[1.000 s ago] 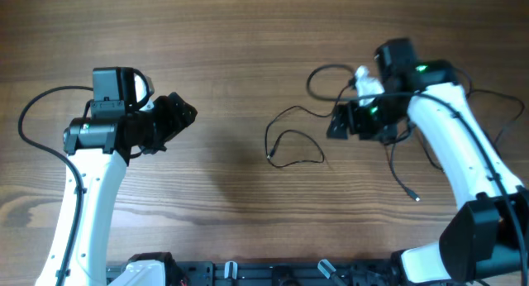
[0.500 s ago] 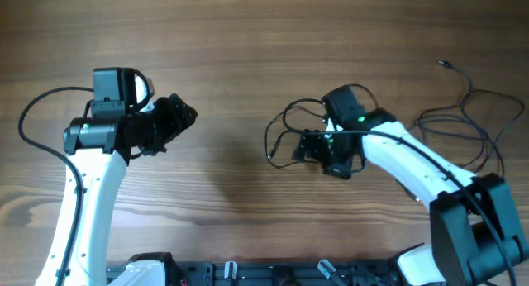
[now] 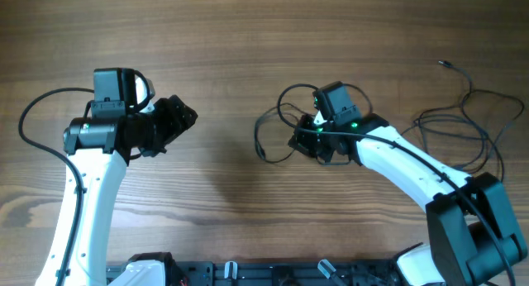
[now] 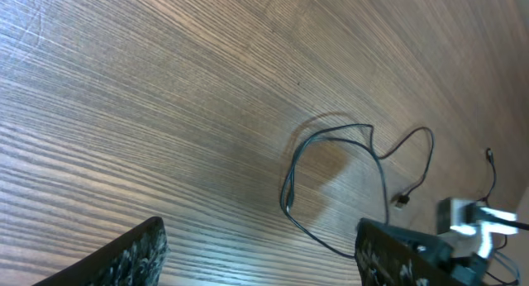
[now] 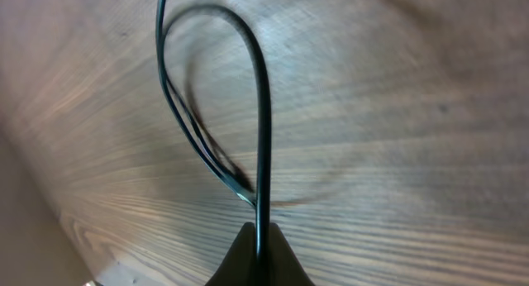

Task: Untangle cables
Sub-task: 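Drag the last cable to the right pile with the right gripper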

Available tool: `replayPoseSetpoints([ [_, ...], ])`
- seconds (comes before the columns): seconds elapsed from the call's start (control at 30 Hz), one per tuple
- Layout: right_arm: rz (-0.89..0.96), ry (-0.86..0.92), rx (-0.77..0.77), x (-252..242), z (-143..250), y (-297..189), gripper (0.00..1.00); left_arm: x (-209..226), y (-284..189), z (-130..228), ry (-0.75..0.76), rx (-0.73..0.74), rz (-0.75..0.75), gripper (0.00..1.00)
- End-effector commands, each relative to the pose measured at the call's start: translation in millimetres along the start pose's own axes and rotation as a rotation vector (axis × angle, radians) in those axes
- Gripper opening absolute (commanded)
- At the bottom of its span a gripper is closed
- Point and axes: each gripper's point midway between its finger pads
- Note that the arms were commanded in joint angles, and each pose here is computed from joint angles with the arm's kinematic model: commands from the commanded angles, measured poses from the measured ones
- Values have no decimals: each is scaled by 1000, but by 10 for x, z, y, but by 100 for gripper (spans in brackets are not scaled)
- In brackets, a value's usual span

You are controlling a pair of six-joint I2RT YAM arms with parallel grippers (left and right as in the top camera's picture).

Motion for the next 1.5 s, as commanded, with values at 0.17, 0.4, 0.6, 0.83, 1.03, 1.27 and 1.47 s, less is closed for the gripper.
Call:
replayPoseSetpoints([
  [0.17,-127,-312,-352,814,-1007,-1284,5,36,13,15,14,9,-12,75],
  [0.4,20,-250,-692,626,-1765,-2720,5,36,13,14,14,9,-13,75],
  [0.6,86,-34,-876,-79,-2172,-3550,4,35,13,14,14,9,-12,75],
  [0.83,84,234,-991,-918,-2326,-4160,4,38,13,19,13,11,-13,75],
  [1.03,110,185,-934,-980,-2256,-4087,41,39,13,19,13,11,-14,75],
  [1.27,173,215,-687,-1173,-1838,-3635,76,39,13,19,13,11,-14,75],
  [1.47,268,258,-476,-1584,-1520,-3088,45,39,13,19,13,11,-14,75],
])
Point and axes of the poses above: each gripper's point midway between its finger pads, its own y axis out along the fingers, its own x axis along the line the jaws close on, z = x × y, and after that the axes turned 6 degrees about y, right-handed
